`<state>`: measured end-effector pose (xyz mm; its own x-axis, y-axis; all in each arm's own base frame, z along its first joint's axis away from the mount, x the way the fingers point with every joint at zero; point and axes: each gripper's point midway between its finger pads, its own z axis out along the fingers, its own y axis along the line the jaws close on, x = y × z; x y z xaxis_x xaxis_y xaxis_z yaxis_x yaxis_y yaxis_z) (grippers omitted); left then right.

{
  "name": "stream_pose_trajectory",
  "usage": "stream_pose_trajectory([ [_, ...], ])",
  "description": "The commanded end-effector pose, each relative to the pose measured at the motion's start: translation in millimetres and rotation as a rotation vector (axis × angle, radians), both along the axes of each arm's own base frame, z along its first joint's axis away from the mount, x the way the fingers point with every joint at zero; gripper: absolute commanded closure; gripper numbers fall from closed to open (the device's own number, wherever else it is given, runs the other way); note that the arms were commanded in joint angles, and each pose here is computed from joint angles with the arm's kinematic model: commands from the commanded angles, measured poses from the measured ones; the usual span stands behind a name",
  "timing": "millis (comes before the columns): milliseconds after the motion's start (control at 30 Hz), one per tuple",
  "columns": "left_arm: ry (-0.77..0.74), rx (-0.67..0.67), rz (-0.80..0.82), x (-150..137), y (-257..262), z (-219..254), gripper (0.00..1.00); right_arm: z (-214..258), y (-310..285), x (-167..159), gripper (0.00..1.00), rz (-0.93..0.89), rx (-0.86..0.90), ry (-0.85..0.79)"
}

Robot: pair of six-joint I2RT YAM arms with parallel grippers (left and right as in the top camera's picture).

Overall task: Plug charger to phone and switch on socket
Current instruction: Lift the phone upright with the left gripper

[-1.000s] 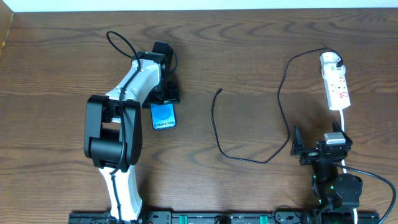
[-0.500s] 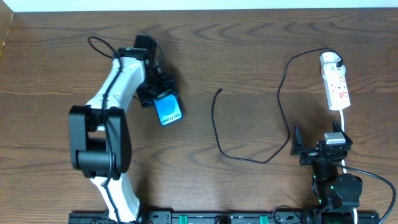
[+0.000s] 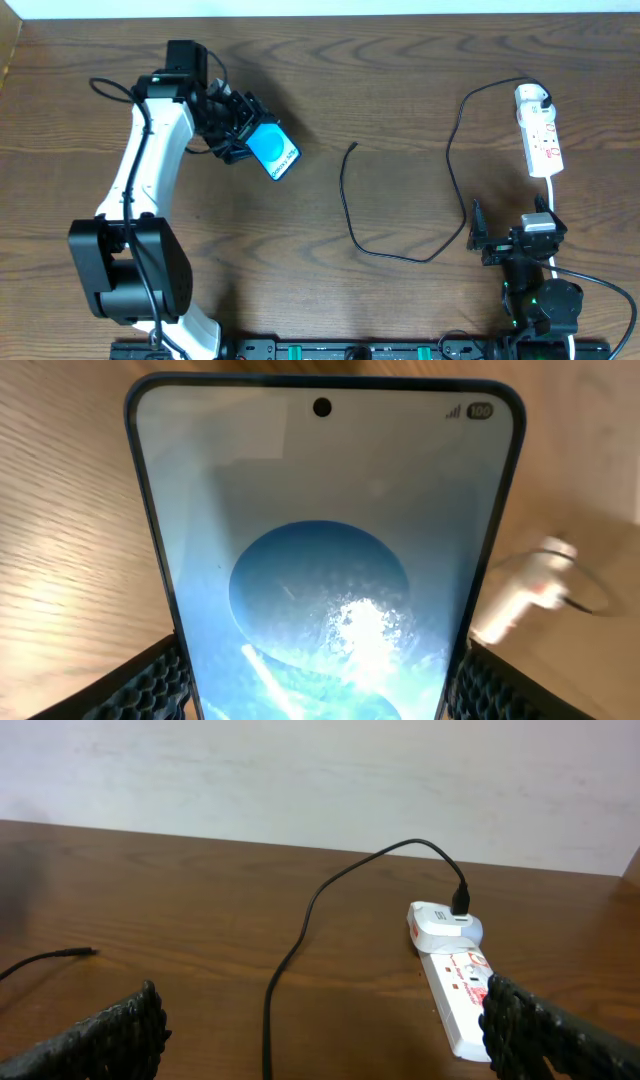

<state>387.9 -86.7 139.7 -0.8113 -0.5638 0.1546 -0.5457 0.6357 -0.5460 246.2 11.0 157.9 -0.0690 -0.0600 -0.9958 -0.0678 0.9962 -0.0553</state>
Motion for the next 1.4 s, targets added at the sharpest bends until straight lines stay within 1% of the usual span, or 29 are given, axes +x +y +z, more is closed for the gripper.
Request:
stream_pose_trajectory([
  [0, -0.001, -0.240, 0.049, 3, -18, 43, 0.28, -1, -1, 0, 0.01, -0.003, -0.009, -0.001],
  [33, 0.010, -0.272, 0.059, 3, -19, 47, 0.28, -1, -1, 0, 0.01, -0.003, -0.009, -0.001],
  [67, 0.033, -0.332, 0.076, 2, -22, 53, 0.28, -1, -1, 0, 0.01, -0.003, -0.009, -0.001],
  [167, 0.086, -0.423, 0.120, 1, -26, 63, 0.29, -1, -1, 0, 0.01, -0.003, -0.009, -0.001],
  [267, 0.163, -0.533, 0.162, -2, -32, 76, 0.27, -1, -1, 0, 0.01, -0.003, -0.009, -0.001],
  [300, 0.202, -0.574, 0.182, -3, -36, 81, 0.29, -1, -1, 0, 0.01, -0.003, -0.009, -0.001],
  [467, 0.306, -0.683, 0.222, -7, -43, 96, 0.28, -1, -1, 0, 0.01, -0.003, -0.009, -0.001],
  [600, 0.359, -0.701, 0.262, -7, -43, 97, 0.29, -1, -1, 0, 0.01, -0.003, -0.009, -0.001],
  [667, 0.396, -0.739, 0.269, -9, -46, 103, 0.28, -1, -1, 0, 0.01, -0.003, -0.009, -0.001],
  [767, 0.428, -0.762, 0.281, -10, -47, 106, 0.29, -1, -1, 0, 0.01, -0.003, -0.009, -0.001],
  [1267, 0.430, -0.761, 0.284, -9, -47, 106, 0.29, -1, -1, 0, 0.01, -0.003, -0.009, -0.001],
  [1367, 0.425, -0.739, 0.296, -8, -45, 102, 0.29, -1, -1, 0, 0.01, -0.003, -0.009, -0.001],
])
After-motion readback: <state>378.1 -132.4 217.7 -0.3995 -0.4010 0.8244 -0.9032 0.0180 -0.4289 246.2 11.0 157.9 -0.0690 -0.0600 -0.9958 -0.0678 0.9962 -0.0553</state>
